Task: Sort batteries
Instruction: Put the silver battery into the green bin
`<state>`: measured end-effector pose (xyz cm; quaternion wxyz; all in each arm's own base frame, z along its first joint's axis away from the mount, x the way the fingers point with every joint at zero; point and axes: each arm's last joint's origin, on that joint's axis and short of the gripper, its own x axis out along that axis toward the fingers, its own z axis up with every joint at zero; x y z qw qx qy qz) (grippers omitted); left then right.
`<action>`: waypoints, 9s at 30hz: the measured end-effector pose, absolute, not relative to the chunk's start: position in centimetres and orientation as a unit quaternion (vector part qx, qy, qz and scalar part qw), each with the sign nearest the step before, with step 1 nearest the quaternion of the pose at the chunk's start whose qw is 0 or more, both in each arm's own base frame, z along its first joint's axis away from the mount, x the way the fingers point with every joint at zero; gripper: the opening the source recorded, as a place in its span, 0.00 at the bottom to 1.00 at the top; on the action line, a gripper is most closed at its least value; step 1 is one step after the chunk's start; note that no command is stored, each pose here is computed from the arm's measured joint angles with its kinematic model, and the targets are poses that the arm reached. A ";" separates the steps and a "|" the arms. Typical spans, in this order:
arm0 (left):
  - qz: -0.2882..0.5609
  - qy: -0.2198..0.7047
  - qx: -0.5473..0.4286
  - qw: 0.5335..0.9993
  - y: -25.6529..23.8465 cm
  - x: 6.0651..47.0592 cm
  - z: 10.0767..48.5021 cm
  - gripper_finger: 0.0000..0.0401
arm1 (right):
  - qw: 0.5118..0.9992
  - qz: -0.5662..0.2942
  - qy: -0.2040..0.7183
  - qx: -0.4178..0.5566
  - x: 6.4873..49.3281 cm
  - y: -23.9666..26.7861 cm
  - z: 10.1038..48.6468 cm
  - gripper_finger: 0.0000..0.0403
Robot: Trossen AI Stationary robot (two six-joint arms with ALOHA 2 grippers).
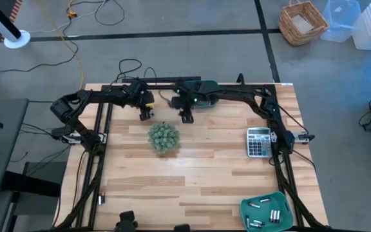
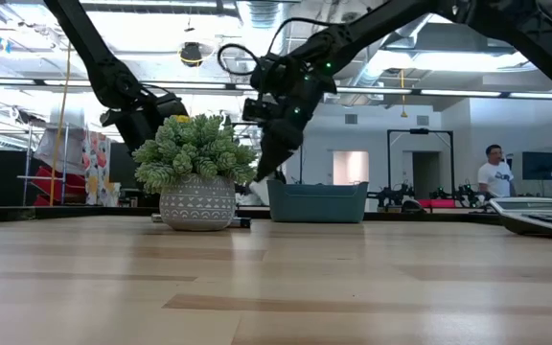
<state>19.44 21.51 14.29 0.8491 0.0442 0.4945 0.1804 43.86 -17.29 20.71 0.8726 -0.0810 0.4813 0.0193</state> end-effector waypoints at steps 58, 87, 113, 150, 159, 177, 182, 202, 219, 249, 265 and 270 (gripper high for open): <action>0.184 0.508 -0.075 0.838 18.5 19.2 12.1 0.10 | 0.916 -0.084 0.375 -0.113 41.1 -19.9 28.7 0.50; 0.108 0.181 0.064 0.975 15.6 20.3 24.1 0.10 | 0.949 -0.133 0.263 -0.109 33.8 -14.8 39.7 0.50; -0.210 0.094 0.106 0.967 0.1 42.1 23.1 0.10 | 0.991 -0.071 0.046 -0.100 19.3 -3.8 51.8 0.50; -0.370 -0.002 0.090 0.924 -15.9 57.9 18.7 0.10 | 0.999 -0.005 0.034 0.002 17.7 -0.9 52.2 0.50; -0.326 -0.033 0.116 0.938 -17.6 58.1 15.3 0.10 | 0.999 -0.013 0.041 0.000 18.8 -1.3 51.9 0.50; -0.316 -0.012 0.096 0.944 -17.3 58.5 13.7 0.23 | 0.999 -0.013 0.044 -0.011 19.0 -1.3 51.8 0.50; -0.316 -0.014 0.093 0.944 -17.3 58.5 13.8 0.28 | 0.999 -0.013 0.045 -0.010 19.0 -1.3 51.8 0.50; -0.233 0.028 0.120 0.965 -10.6 54.2 21.8 0.01 | 0.998 -0.012 0.049 -0.046 19.0 -1.3 51.7 0.50; 0.019 -0.002 0.168 0.986 -0.3 33.1 28.1 0.00 | 0.973 -0.005 0.181 -0.142 26.9 -2.9 39.5 0.50; 0.168 0.001 0.172 0.971 2.2 16.9 32.5 0.00 | 0.959 -0.020 0.282 -0.009 38.7 -7.4 10.9 0.54; 0.187 0.038 0.169 0.967 2.3 16.0 32.0 0.00 | 0.947 -0.008 0.320 -0.019 42.3 -8.6 9.5 0.51; 0.187 0.041 0.172 0.966 2.3 16.0 32.0 0.00 | 0.941 -0.008 0.337 -0.016 42.0 -8.6 9.3 0.39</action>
